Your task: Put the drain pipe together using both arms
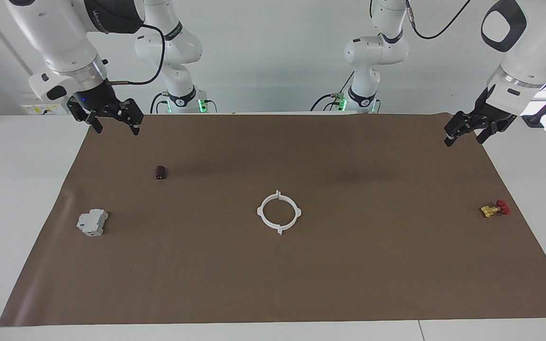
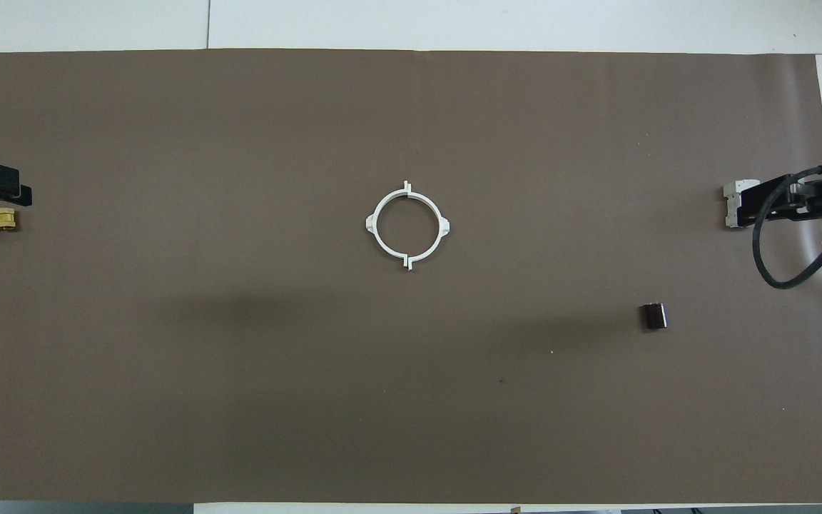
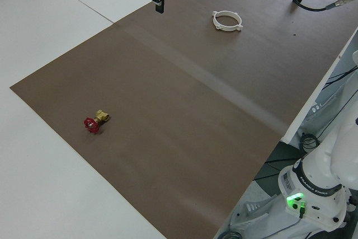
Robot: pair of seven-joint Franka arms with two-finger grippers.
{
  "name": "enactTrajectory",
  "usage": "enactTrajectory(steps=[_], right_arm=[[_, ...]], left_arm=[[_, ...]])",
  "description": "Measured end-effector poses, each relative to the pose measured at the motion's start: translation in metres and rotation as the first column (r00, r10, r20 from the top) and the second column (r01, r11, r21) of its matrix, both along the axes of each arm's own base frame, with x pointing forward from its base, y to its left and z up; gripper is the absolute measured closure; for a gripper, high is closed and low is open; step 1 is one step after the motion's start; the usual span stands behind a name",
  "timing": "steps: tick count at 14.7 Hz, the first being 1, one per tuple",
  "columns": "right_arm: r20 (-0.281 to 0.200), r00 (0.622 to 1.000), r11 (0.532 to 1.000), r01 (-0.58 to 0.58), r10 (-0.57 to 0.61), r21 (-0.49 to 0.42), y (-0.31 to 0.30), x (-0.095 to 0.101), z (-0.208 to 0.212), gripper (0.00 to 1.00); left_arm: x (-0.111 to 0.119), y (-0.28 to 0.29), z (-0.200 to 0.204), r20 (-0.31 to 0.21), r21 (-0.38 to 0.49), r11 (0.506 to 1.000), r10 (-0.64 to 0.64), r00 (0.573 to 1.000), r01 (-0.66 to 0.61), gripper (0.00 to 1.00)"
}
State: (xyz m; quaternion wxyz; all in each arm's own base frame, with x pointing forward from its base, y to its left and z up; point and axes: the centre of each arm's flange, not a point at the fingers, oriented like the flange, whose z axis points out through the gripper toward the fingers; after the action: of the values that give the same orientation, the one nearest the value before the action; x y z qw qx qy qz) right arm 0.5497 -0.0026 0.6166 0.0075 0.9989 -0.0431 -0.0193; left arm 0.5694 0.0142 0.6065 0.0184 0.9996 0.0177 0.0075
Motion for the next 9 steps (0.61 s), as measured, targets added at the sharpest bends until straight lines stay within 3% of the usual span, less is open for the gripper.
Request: enactTrajectory(steps=[9], right_arm=[[0.000, 1.000, 1.000, 0.000, 0.000, 0.000, 0.000, 0.000, 0.000, 0.00]], left_arm=[[-0.011, -0.001, 0.003, -0.057, -0.003, 1.000, -0.005, 0.998, 0.005, 0.00]])
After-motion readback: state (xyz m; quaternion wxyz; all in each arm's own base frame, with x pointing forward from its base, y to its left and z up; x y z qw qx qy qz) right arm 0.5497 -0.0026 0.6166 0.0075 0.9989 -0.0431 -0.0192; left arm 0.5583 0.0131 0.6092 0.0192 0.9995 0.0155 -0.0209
